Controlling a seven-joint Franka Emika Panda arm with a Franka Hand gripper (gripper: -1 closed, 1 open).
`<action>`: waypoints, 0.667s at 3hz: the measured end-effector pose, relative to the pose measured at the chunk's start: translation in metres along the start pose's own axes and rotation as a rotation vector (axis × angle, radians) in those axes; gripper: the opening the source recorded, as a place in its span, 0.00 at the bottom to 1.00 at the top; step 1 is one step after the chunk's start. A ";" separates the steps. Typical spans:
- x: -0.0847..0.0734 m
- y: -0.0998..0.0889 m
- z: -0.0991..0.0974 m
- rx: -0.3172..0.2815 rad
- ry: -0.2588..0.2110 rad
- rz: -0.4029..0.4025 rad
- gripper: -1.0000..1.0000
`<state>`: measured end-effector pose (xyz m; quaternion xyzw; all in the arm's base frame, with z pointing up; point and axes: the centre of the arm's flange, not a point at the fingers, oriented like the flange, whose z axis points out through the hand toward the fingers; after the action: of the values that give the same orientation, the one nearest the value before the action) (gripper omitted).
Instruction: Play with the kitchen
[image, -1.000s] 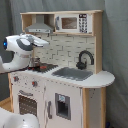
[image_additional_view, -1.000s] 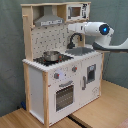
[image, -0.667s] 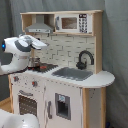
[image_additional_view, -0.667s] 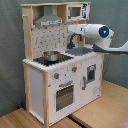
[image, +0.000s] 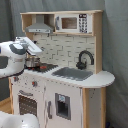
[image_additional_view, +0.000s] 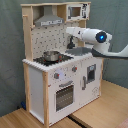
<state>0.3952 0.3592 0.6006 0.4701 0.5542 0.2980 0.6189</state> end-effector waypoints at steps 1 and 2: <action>0.019 -0.006 -0.002 0.016 -0.008 0.070 1.00; 0.035 -0.009 -0.002 0.032 -0.020 0.130 1.00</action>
<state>0.3986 0.3873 0.5785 0.5180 0.5210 0.3237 0.5962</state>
